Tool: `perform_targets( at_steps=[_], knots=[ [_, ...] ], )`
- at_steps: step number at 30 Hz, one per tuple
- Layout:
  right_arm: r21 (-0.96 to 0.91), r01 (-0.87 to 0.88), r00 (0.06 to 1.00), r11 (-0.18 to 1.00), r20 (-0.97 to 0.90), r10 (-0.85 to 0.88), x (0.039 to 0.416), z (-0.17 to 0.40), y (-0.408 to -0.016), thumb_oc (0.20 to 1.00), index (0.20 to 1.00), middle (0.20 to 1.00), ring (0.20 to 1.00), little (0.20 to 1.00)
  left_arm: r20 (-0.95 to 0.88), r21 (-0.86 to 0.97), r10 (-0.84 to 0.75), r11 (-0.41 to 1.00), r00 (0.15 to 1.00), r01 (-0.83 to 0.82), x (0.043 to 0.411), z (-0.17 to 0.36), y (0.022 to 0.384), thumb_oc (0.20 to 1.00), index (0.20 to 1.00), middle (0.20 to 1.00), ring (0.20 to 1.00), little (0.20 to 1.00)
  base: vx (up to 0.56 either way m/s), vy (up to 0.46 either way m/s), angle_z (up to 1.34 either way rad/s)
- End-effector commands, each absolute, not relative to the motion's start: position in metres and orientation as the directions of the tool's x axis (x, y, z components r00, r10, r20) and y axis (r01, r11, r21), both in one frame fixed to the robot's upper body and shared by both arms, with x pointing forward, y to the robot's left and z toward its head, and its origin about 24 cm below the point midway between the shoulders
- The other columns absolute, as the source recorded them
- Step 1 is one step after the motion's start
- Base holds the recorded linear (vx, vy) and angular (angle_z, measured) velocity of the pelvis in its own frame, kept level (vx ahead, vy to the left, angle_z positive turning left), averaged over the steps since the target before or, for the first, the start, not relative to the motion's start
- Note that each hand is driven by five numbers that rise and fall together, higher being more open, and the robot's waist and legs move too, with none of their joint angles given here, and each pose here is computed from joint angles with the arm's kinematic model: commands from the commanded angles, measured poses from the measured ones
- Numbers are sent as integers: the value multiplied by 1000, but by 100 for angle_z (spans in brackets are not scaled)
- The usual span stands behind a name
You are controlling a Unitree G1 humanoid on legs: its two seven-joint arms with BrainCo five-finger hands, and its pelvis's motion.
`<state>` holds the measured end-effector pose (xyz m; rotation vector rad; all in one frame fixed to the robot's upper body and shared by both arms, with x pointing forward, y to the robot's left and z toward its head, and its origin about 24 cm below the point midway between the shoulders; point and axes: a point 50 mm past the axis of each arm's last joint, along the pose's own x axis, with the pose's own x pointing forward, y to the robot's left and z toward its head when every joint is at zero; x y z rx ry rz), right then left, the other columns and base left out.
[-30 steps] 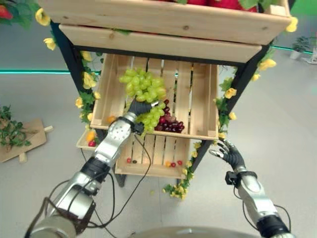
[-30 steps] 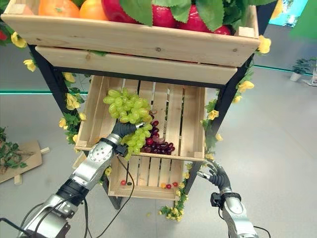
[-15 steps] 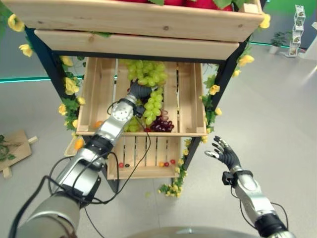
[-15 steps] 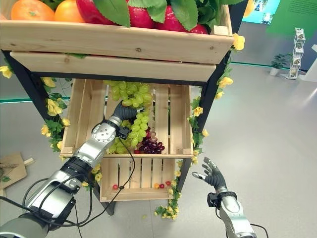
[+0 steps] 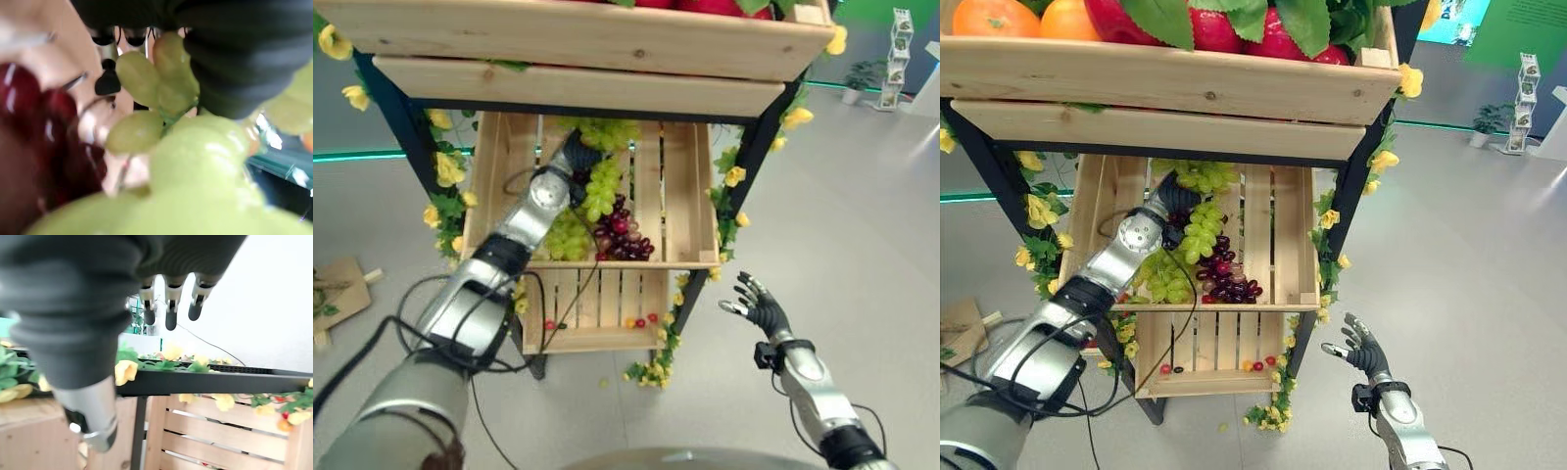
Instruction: Pick up the fruits from the basket on one side to the basket on the other side
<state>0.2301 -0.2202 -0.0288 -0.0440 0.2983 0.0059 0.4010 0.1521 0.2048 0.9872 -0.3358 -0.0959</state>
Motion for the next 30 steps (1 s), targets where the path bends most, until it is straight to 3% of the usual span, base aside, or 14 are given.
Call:
perform_targets(
  at_steps=[1,2,3,4,5,6,7,13,30],
  knots=[
    [-96,-12,989,995,-150,-3,241,0,-234,1000,1000,1000,1000,1000,369,908,-152,270,917,-321,411,267,174,200,200,200,200,200,0,0,0],
    [-97,-13,989,995,-149,-1,240,0,-234,1000,1000,1000,1000,1000,367,923,-160,182,916,-338,411,269,174,200,200,200,200,200,0,0,0],
    [-103,-18,989,995,-148,3,239,0,-235,1000,1000,1000,1000,1000,334,942,-170,31,927,-334,412,267,176,357,357,357,357,357,0,0,0],
    [-102,-18,989,995,-148,3,239,0,-235,1000,1000,1000,1000,1000,334,942,-171,30,927,-334,412,267,176,410,410,410,410,410,0,0,0],
    [-104,-14,988,995,-153,-2,236,-2,-237,1000,1000,1000,1000,1000,318,944,-187,-28,929,-329,412,264,173,711,711,711,711,711,0,0,0],
    [-104,-14,988,995,-153,-2,236,-2,-237,1000,1000,1000,1000,1000,318,944,-187,-28,929,-329,412,264,173,787,787,787,787,787,-12,-2,3],
    [-101,-11,988,995,-152,-4,233,-2,-239,1000,1000,1000,1000,1000,304,948,-183,-39,935,-316,411,260,176,1000,1000,1000,1000,1000,-5,0,4],
    [-91,-17,986,996,-167,2,229,-6,-237,1000,1000,1000,1000,1000,251,956,-180,-106,951,-273,412,250,178,1000,1000,1000,1000,1000,0,-1,3],
    [-91,-13,983,996,-181,-4,227,-9,-239,1000,1000,1000,1000,1000,235,963,-206,-85,950,-256,410,245,176,1000,1000,1000,1000,1000,0,0,0]
  ],
)
